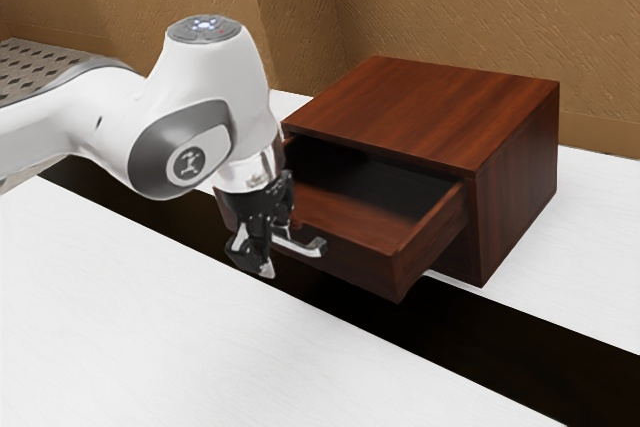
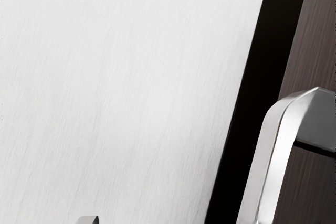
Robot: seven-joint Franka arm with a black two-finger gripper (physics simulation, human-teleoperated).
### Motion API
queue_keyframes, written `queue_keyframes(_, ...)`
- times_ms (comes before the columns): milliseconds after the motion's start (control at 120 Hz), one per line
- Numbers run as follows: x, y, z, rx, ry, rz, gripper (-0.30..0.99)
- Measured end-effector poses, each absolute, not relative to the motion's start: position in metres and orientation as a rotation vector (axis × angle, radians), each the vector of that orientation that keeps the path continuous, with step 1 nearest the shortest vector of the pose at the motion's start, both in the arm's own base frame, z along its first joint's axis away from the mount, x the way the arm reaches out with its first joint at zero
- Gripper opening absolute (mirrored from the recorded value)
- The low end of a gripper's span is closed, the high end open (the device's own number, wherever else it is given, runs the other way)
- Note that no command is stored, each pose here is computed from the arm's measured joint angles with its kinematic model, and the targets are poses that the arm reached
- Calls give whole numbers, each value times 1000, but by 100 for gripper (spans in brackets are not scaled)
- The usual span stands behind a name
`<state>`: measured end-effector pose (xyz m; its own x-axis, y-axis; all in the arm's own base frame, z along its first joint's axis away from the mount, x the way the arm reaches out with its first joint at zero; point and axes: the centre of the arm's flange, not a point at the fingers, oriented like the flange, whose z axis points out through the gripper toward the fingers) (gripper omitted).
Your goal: Pull the drawer handle with one arm to open the drawer
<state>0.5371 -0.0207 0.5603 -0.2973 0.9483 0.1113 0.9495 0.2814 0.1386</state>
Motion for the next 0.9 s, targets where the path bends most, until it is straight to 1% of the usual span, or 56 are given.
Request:
queue_keyframes(742,514,-27,562,-1800,-2501,-183,31)
queue_keyframes(900,513,-28,563,-1798,-2500,-183,34)
